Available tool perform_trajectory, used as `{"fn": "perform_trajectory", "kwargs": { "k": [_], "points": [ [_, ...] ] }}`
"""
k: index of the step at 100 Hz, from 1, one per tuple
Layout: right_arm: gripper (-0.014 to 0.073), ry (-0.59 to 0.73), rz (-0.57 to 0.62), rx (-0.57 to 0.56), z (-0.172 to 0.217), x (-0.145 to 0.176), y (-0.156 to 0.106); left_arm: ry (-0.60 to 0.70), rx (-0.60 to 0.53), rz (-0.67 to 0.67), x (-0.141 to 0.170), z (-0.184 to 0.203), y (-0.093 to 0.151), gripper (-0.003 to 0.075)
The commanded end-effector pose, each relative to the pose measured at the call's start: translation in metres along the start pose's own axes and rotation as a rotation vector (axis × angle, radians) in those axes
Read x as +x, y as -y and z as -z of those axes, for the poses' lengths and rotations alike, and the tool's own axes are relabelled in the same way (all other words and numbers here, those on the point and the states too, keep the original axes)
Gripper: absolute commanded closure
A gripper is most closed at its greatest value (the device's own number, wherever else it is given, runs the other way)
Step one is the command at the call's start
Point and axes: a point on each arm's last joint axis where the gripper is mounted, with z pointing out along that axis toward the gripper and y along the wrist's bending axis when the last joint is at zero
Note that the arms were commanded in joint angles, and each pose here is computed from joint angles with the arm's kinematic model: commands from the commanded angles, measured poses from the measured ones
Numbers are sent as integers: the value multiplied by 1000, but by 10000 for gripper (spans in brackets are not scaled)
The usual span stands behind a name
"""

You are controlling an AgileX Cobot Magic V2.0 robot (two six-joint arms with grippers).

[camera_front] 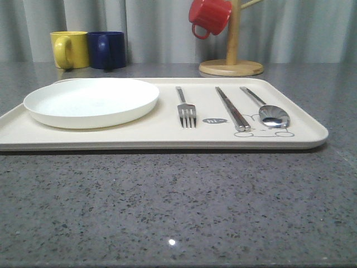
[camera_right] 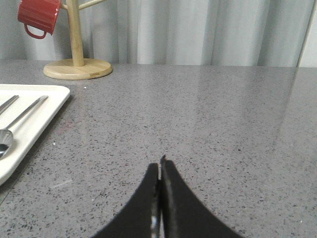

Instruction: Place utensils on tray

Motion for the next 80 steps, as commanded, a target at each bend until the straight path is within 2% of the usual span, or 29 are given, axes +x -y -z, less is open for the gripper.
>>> {"fn": "perform_trajectory", "kwargs": {
  "k": [1,21,25,80],
  "points": [
    [662,85,11,-2,2,-6,0,114,-12,20,9,1,-1,740],
    [662,85,11,-2,2,-6,0,111,-7,29,57,-3,-2,739],
    [662,85,11,-2,2,-6,0,70,-11,30,59,-3,-2,739],
    [662,83,11,-2,1,-6,0,97,-8,30,57,-3,-2,739]
  ]
}}
